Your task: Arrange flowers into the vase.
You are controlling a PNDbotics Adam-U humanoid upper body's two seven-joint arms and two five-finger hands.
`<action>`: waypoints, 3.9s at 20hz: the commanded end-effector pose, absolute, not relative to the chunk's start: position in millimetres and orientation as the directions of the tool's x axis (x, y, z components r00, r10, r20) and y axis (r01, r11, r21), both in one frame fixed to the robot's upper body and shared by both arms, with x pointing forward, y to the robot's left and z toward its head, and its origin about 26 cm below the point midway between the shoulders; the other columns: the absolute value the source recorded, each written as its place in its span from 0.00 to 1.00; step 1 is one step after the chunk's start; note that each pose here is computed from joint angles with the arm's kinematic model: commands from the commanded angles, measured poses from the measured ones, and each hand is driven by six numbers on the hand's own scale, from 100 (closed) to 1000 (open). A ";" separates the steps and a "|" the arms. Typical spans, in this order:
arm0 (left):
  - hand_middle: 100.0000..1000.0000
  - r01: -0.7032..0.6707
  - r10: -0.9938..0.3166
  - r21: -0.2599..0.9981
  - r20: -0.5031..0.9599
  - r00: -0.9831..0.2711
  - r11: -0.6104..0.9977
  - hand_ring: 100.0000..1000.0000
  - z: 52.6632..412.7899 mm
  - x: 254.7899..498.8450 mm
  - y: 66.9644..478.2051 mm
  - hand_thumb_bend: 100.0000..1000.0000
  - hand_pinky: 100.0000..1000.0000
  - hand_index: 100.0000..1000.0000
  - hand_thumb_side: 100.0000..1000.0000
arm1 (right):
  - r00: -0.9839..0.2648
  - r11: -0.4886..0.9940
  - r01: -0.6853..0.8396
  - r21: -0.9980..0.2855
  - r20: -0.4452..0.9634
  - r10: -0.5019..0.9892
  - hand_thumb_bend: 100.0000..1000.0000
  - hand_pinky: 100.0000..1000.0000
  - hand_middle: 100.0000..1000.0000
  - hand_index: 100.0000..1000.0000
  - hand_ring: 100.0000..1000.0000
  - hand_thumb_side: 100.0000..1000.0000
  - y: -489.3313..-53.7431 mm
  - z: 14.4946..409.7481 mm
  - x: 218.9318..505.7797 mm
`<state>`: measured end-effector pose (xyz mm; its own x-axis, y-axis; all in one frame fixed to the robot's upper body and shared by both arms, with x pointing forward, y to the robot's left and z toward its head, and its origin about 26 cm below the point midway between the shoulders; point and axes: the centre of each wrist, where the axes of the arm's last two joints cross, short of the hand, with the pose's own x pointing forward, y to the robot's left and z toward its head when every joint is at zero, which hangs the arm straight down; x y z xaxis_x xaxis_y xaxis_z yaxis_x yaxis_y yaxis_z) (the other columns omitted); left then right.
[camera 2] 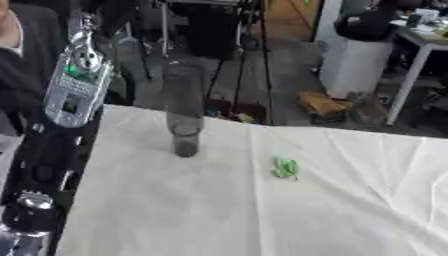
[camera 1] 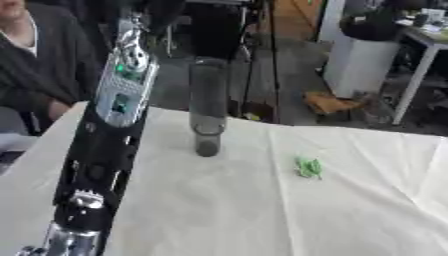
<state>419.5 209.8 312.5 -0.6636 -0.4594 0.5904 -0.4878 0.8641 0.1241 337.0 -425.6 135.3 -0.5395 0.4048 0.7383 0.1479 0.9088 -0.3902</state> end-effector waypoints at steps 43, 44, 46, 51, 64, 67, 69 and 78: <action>0.00 -0.459 -0.188 -0.295 0.634 -0.750 0.838 0.00 318.7 451.6 215.7 0.00 0.00 0.00 0.00 | -0.569 0.896 0.140 -0.421 0.707 0.421 0.00 0.74 0.52 0.63 0.92 0.51 -424.9 152.9 342.5; 0.00 -0.462 -0.189 -0.297 0.634 -0.750 0.835 0.00 319.3 451.7 216.5 0.00 0.00 0.00 0.00 | -0.569 0.896 0.139 -0.422 0.707 0.421 0.00 0.74 0.52 0.63 0.92 0.51 -424.9 152.9 342.6; 0.00 -0.473 -0.198 -0.296 0.637 -0.745 0.830 0.00 318.7 452.6 217.9 0.00 0.00 0.00 0.00 | -0.568 0.896 0.139 -0.422 0.707 0.421 0.00 0.74 0.52 0.63 0.92 0.52 -424.9 152.6 342.5; 0.00 -0.521 -0.235 -0.278 0.659 -0.715 0.807 0.00 313.9 458.0 222.2 0.00 0.00 0.00 0.00 | -0.569 0.895 0.138 -0.423 0.706 0.421 0.00 0.74 0.52 0.63 0.92 0.52 -424.8 153.0 342.9; 0.00 -0.633 -0.373 -0.165 0.686 -0.624 0.756 0.00 312.5 466.5 231.0 0.00 0.00 0.00 0.00 | -0.566 0.893 0.139 -0.427 0.706 0.425 0.00 0.74 0.52 0.63 0.92 0.52 -426.4 152.3 342.7; 0.00 -0.651 -0.404 -0.133 0.687 -0.603 0.747 0.00 313.7 467.8 232.6 0.00 0.00 0.00 0.00 | -0.565 0.893 0.139 -0.428 0.706 0.427 0.00 0.74 0.52 0.63 0.92 0.52 -427.0 152.4 342.3; 0.00 -0.660 -0.420 -0.116 0.687 -0.593 0.742 0.00 314.0 468.3 233.3 0.00 0.00 0.00 0.00 | -0.565 0.893 0.139 -0.428 0.706 0.427 0.00 0.74 0.52 0.63 0.92 0.52 -427.2 152.5 342.2; 0.00 -0.676 -0.456 -0.053 0.699 -0.551 0.735 0.00 309.8 472.6 232.0 0.00 0.00 0.00 0.00 | -0.566 0.892 0.135 -0.432 0.705 0.427 0.00 0.74 0.52 0.63 0.93 0.52 -427.5 153.3 342.3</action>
